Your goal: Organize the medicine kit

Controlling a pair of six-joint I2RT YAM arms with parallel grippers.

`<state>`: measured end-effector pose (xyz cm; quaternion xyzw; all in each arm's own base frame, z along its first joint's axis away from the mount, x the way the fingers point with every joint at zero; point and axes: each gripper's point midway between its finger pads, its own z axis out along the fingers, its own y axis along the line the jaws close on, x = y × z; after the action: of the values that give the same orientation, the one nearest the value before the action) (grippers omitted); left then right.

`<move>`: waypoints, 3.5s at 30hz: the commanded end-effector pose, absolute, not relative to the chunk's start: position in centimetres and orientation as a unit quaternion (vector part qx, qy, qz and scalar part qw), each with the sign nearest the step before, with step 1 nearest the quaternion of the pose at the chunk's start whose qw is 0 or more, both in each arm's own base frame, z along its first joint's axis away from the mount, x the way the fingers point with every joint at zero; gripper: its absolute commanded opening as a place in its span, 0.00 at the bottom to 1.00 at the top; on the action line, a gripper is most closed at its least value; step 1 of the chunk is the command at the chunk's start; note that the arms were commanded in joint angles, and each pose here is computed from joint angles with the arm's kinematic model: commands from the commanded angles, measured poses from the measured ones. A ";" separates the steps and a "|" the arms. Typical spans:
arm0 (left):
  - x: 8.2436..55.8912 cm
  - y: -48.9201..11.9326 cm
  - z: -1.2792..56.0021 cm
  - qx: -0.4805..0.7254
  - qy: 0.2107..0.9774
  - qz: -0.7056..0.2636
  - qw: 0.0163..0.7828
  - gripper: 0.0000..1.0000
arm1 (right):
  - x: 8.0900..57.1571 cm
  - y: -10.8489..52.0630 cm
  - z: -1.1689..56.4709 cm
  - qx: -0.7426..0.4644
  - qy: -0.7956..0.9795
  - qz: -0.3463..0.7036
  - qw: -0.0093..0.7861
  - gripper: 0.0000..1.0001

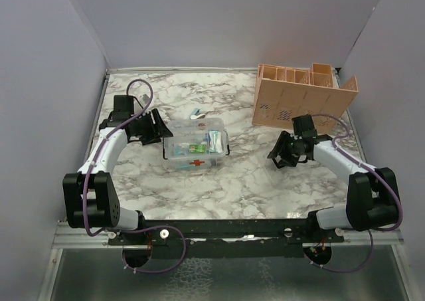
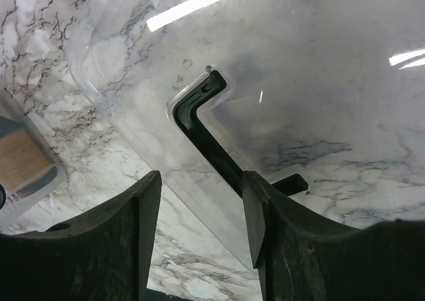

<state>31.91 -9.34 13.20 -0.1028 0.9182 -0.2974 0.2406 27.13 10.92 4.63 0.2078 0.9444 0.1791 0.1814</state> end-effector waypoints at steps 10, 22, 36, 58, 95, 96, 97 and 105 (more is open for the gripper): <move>33.4 -7.6 19.1 -0.039 0.916 -0.241 0.319 0.71 | 28.2 10.7 5.6 0.029 0.969 0.025 0.243 0.81; 31.8 -8.0 25.0 -0.036 0.883 -0.250 0.396 0.81 | 27.6 13.6 5.3 -0.067 0.972 0.035 0.224 0.81; 27.3 -16.0 29.9 0.061 0.822 -0.368 0.430 0.81 | 27.4 13.6 2.7 -0.067 0.979 -0.014 0.193 0.78; 24.0 -19.8 28.4 0.024 0.784 -0.460 0.417 0.81 | 27.7 16.1 4.2 -0.043 0.978 -0.049 0.196 0.46; 21.6 -36.7 20.6 0.094 0.791 -0.468 0.382 0.80 | 28.1 19.4 13.6 0.124 0.938 0.126 0.298 0.46; 21.6 -36.8 20.4 0.093 0.793 -0.467 0.381 0.80 | 28.0 19.3 13.5 0.124 0.939 0.125 0.296 0.46; 21.7 -36.8 20.2 0.090 0.794 -0.466 0.379 0.80 | 28.0 19.2 13.4 0.127 0.939 0.120 0.295 0.46; 21.8 -36.3 19.2 0.075 0.802 -0.450 0.385 0.79 | 26.8 17.1 10.2 0.119 0.959 0.044 0.254 0.71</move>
<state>21.39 -36.23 17.89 0.0850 0.8151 -0.4454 0.3607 27.51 18.43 12.21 0.1182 0.9489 0.0946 0.2768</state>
